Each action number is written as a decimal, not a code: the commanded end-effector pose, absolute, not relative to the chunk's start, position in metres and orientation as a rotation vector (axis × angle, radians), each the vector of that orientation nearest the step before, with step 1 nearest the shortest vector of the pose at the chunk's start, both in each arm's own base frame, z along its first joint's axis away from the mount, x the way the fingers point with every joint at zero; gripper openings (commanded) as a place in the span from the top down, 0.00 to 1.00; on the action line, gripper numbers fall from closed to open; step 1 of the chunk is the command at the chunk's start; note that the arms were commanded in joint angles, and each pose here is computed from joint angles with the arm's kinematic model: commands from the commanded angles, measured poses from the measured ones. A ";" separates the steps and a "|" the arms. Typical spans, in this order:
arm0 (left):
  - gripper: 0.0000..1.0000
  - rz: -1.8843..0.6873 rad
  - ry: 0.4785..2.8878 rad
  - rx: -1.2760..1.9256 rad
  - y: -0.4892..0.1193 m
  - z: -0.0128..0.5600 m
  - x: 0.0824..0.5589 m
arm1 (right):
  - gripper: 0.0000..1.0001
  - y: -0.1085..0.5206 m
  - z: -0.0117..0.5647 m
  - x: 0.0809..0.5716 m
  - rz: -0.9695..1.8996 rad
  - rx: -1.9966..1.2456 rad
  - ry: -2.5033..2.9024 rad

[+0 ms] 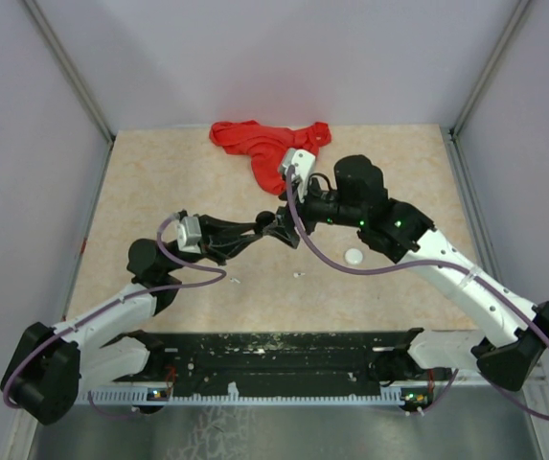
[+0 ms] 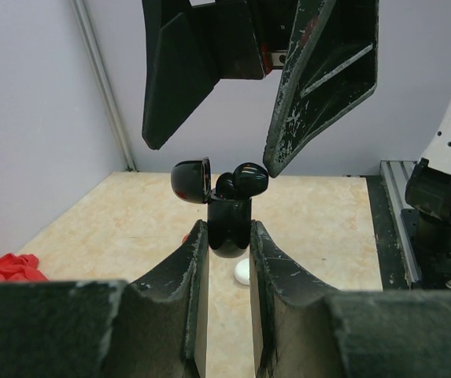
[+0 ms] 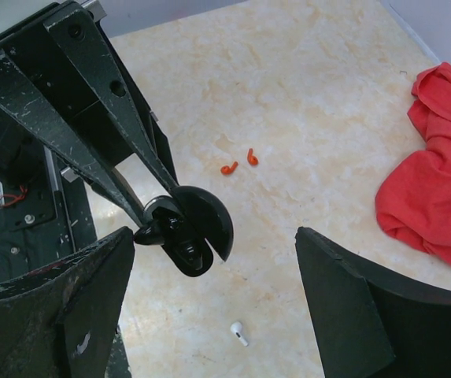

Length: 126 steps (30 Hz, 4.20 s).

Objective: Insert the wireless bluetooth earbuds into the charging case
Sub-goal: Place the earbud in the charging case, then close the charging case, then place the charging case at the center of the board.

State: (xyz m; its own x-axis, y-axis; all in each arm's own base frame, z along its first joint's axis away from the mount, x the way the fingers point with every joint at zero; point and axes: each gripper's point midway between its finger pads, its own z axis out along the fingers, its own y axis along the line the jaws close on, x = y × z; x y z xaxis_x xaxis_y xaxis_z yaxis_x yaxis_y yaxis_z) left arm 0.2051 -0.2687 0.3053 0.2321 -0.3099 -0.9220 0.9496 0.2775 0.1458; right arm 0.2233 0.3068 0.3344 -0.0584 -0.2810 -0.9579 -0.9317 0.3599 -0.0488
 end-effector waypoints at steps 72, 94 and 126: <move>1.00 -0.992 0.979 1.041 -0.282 0.301 0.210 | 0.15 0.281 0.338 0.194 0.780 -1.330 1.454; 1.00 -1.107 1.067 1.143 -0.294 0.286 0.208 | 0.37 0.293 0.291 0.198 0.935 -1.398 1.284; 1.00 -1.168 1.097 1.113 -0.297 0.286 0.208 | 0.87 0.301 0.274 0.206 0.981 -1.397 1.361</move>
State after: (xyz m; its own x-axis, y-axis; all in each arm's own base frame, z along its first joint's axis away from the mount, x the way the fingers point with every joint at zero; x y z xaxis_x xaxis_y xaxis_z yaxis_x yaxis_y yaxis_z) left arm 0.2048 -0.2967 0.2690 0.0234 -0.0817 -0.9964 0.9984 0.0536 0.0191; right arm 0.2053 0.2977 0.2634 0.0493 -0.2882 -0.9563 -0.9964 0.0516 -0.0669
